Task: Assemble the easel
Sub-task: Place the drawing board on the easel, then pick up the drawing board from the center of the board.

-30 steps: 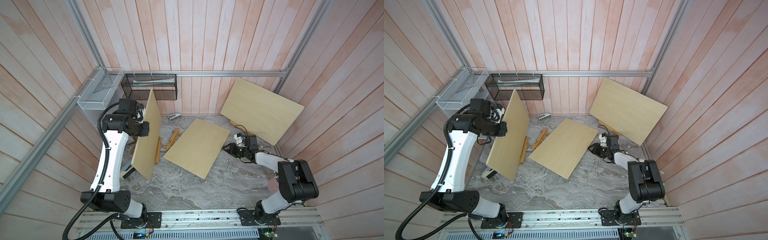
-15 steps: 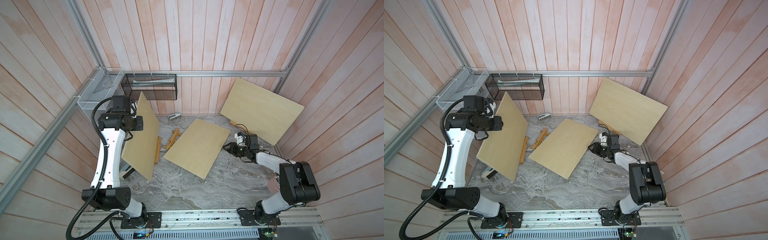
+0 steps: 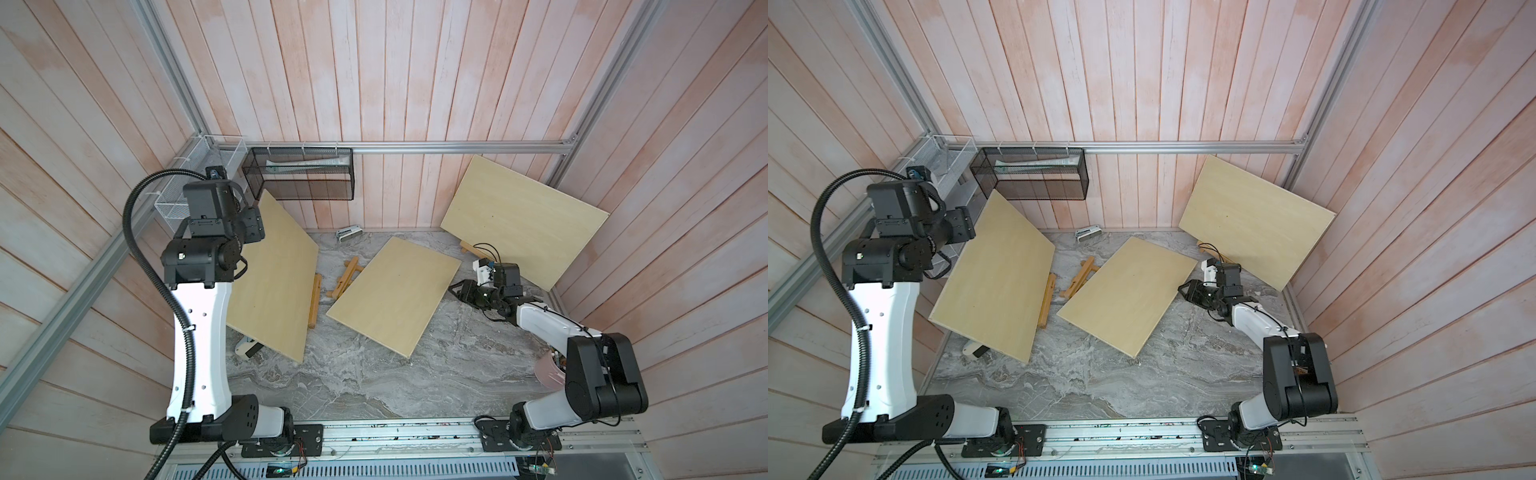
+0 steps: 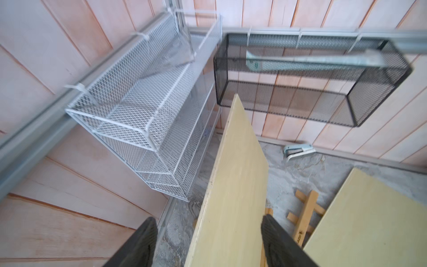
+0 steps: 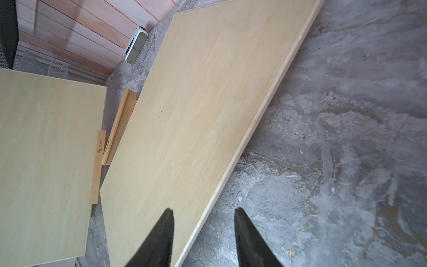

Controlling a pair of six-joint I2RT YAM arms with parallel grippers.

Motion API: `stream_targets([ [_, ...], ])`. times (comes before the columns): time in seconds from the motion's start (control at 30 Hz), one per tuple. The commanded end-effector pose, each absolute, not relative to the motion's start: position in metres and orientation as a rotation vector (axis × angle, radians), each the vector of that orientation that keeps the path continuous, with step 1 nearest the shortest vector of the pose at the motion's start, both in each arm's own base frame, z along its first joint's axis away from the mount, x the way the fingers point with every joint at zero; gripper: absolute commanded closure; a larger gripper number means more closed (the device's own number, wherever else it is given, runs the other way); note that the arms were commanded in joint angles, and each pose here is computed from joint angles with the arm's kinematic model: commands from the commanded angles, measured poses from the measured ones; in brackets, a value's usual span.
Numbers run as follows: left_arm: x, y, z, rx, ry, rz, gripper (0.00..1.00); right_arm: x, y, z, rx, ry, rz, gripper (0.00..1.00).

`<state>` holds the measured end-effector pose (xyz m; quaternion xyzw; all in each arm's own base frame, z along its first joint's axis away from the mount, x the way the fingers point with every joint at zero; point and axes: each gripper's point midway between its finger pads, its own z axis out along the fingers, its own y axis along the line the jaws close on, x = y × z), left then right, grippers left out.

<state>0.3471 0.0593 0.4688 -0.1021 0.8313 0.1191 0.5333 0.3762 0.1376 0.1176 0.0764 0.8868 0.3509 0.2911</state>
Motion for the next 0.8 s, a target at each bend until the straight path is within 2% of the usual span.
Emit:
stream_targets([
  [0.0, 0.337, 0.036, 0.503, -0.213, 1.865, 0.186, 0.26, 0.377, 0.136, 0.121, 0.205, 2.364, 0.945, 0.54],
  [0.17, 0.345, -0.058, 0.495, 0.044, 1.881, -0.03, 0.23, 0.373, 0.135, 0.11, 0.245, 2.37, 1.031, 0.49],
  [0.3, 0.362, -0.13, 0.446, 0.182, 1.954, -0.197, 0.22, 0.364, 0.143, 0.095, 0.27, 2.377, 1.138, 0.41],
  [0.5, 0.383, -0.204, 0.351, 0.242, 2.04, -0.602, 0.22, 0.361, 0.155, 0.077, 0.317, 2.353, 1.309, 0.36],
  [0.6, 0.395, -0.22, 0.291, 0.18, 2.126, -0.701, 0.22, 0.36, 0.161, 0.066, 0.345, 2.352, 1.392, 0.35],
  [0.77, 0.417, -0.214, 0.218, 0.075, 2.189, -0.664, 0.22, 0.362, 0.167, 0.056, 0.366, 2.33, 1.46, 0.36],
])
